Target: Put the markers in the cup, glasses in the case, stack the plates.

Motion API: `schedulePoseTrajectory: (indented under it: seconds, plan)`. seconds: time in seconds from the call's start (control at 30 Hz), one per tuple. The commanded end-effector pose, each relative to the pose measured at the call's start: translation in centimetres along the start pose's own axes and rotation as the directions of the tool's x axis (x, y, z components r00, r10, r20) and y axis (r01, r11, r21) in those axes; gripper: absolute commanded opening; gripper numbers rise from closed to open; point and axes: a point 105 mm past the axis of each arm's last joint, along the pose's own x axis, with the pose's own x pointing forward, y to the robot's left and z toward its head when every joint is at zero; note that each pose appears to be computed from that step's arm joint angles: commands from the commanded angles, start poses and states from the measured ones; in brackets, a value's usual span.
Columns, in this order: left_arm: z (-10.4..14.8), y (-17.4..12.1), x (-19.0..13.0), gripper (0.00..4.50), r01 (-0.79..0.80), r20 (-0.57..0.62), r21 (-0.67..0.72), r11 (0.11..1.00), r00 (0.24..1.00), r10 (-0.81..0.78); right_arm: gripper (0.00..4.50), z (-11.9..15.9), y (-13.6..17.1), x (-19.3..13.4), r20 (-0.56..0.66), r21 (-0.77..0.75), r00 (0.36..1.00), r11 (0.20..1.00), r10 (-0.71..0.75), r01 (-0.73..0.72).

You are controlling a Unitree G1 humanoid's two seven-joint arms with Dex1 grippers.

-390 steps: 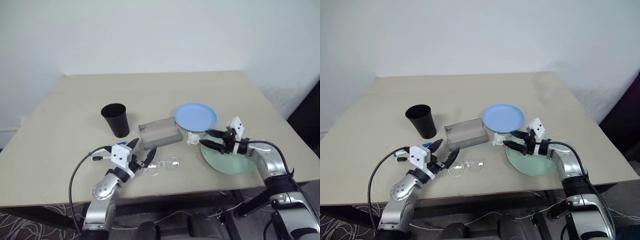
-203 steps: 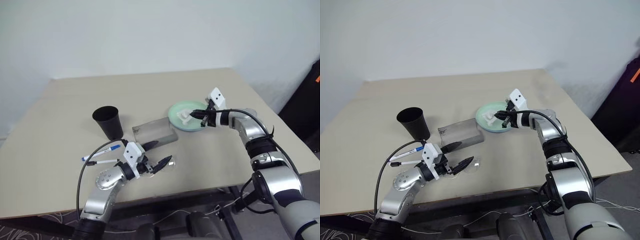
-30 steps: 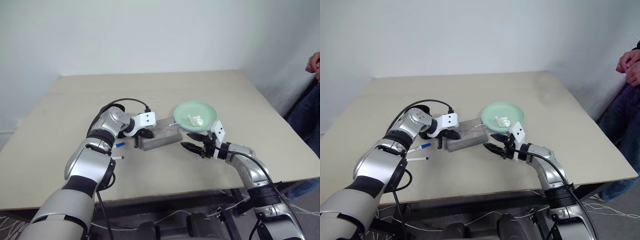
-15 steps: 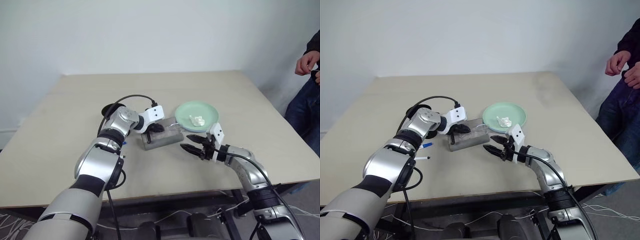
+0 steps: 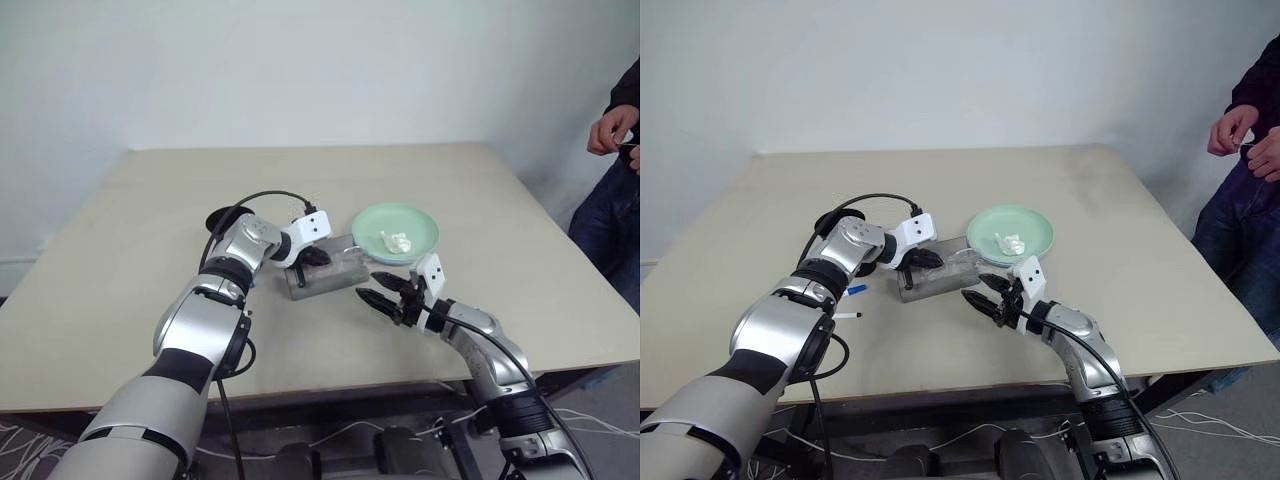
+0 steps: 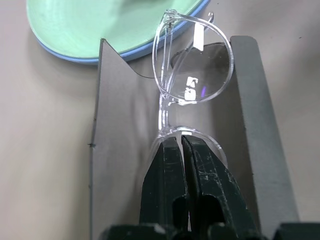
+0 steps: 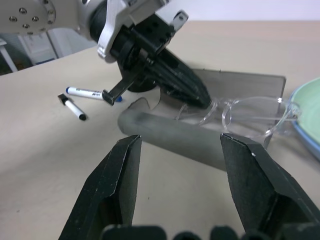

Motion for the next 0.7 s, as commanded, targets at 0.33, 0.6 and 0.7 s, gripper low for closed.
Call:
schedulePoseTrajectory:
  seconds: [0.33,0.6,0.7]
  plan:
    - [2.4,1.8,-2.1,1.58,-0.025,0.089,-0.029,0.999,0.996,0.028,2.74,1.4,0.5,0.4,0.08,-0.013,0.997,1.0,-0.014,0.015]
    - [3.2,1.7,-1.8,1.58,-0.024,0.113,-0.038,0.999,0.993,0.028,2.74,1.1,0.7,0.5,0.082,-0.004,0.996,1.0,-0.017,0.018]
    - [3.0,1.5,-1.5,1.58,-0.019,0.101,-0.033,0.999,0.995,0.022,2.74,1.0,0.8,0.5,0.082,0.0,0.996,1.0,-0.02,0.02]
